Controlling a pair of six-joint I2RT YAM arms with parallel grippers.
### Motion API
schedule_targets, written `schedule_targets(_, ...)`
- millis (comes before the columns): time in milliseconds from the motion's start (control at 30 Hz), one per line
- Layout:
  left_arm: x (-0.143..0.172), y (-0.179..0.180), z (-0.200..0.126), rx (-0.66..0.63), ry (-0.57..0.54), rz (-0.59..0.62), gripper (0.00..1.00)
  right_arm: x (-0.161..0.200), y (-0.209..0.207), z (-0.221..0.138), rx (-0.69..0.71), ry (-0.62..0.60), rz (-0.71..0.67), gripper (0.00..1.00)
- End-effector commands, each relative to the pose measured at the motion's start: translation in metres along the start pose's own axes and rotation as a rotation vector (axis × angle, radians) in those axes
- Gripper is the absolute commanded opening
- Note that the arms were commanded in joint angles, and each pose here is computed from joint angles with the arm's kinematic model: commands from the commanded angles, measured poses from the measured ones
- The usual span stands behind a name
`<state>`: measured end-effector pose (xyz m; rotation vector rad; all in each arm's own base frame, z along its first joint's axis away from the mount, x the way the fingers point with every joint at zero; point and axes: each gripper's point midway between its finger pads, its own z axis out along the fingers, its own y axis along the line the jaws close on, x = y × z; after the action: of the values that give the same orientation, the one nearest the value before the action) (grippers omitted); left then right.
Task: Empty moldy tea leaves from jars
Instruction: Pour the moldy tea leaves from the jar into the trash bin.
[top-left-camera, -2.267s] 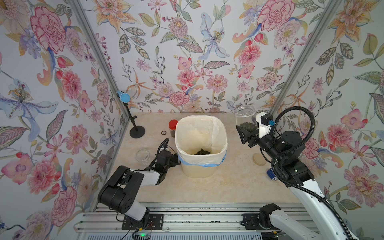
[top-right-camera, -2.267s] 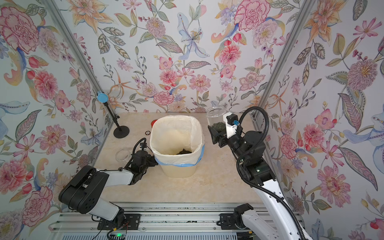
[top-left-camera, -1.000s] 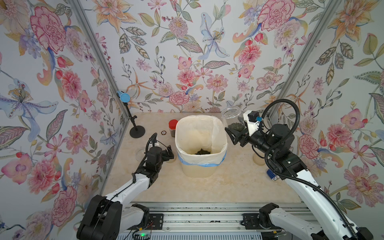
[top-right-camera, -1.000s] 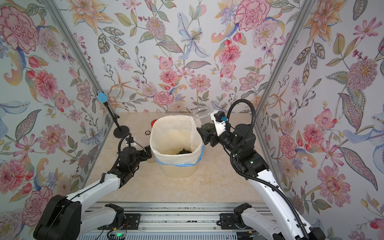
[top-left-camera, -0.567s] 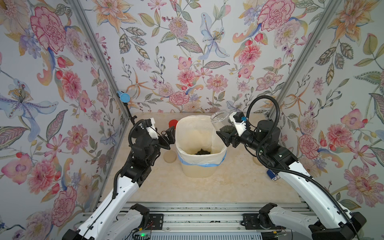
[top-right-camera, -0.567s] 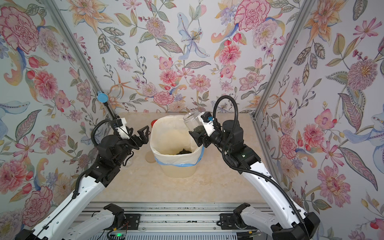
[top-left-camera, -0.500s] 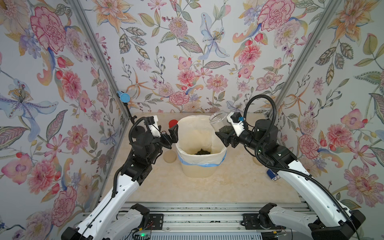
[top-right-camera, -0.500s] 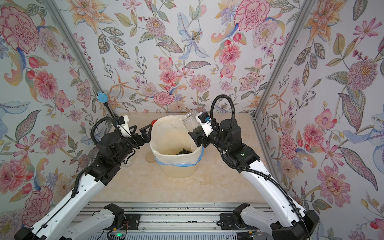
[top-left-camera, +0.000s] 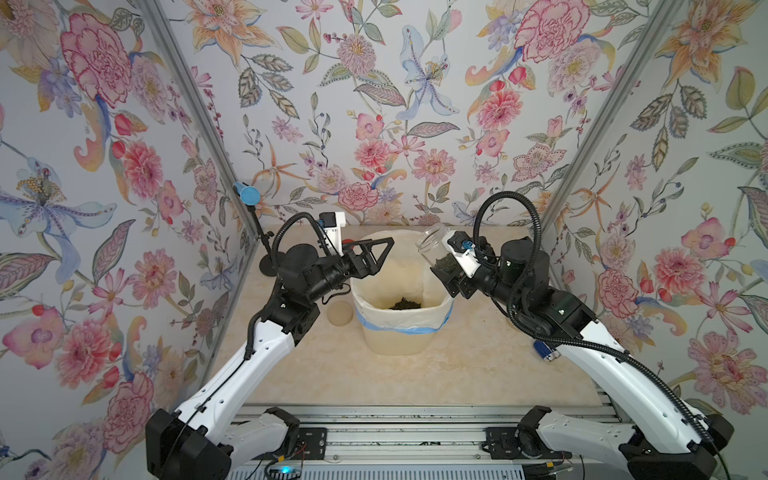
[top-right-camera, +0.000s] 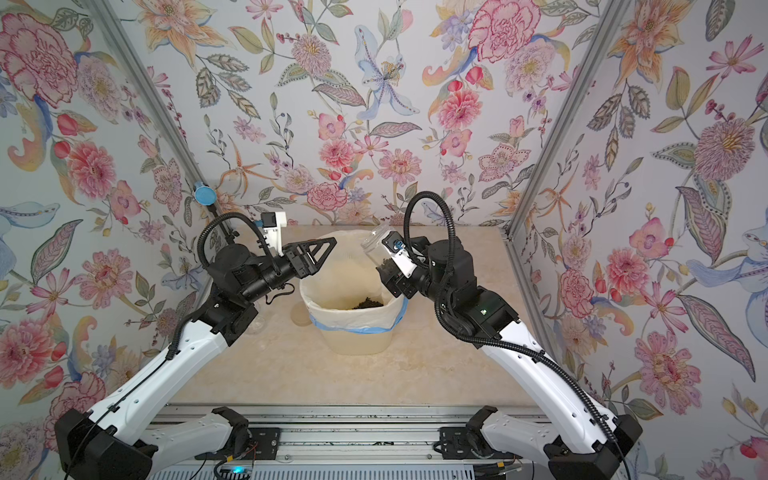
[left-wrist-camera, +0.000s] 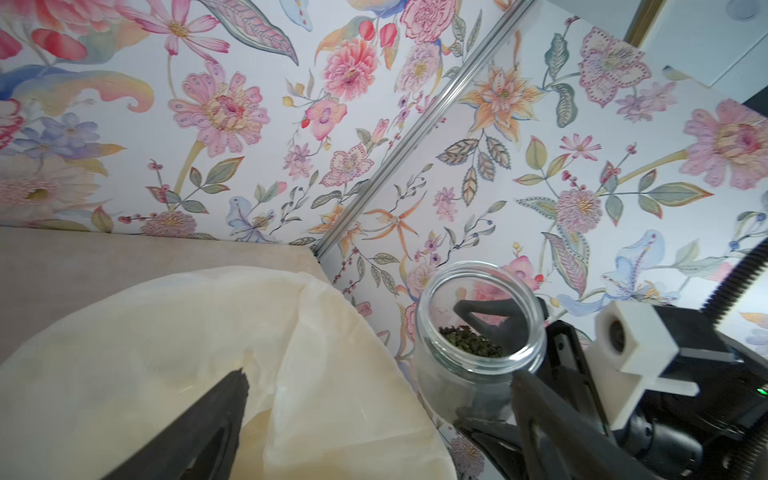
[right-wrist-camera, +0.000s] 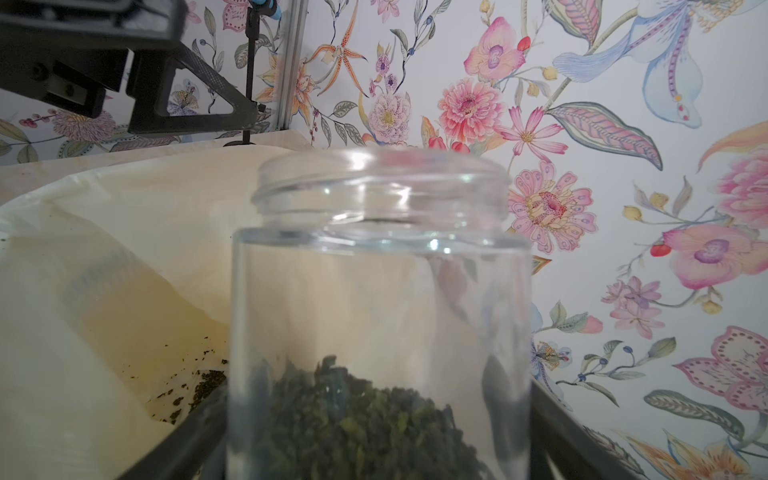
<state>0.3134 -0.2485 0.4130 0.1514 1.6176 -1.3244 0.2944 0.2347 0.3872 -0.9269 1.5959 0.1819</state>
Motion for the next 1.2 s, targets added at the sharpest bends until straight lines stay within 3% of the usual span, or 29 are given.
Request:
schedule_targets(0, -0.001, -0.047, -0.002, 0.143, 0.006, -0.013, 1.0, -0.037, -0.017, -0.009, 0.065, -0.128, 0.025, 0.43)
schedule_targets(133, 0.008, -0.049, -0.002, 0.108, 0.01, 0.028, 1.0, -0.042, -0.014, -0.007, 0.043, -0.155, 0.064, 0.43)
schedule_targets(367, 0.024, -0.076, 0.012, 0.247, 0.015, -0.051, 1.0, -0.051, -0.013, -0.014, 0.023, -0.208, 0.121, 0.43)
schedule_targets(967, 0.038, -0.076, 0.054, 0.281, 0.036, -0.073, 1.0, -0.054, -0.008, -0.026, -0.014, -0.254, 0.167, 0.44)
schedule_targets(1033, 0.037, -0.077, 0.058, 0.282, 0.028, -0.053, 1.0, -0.053, -0.008, -0.027, -0.012, -0.251, 0.168, 0.44)
schedule_targets(1167, 0.036, -0.06, 0.058, 0.16, 0.032, 0.079, 1.0, -0.052, -0.012, -0.028, -0.012, -0.252, 0.184, 0.44)
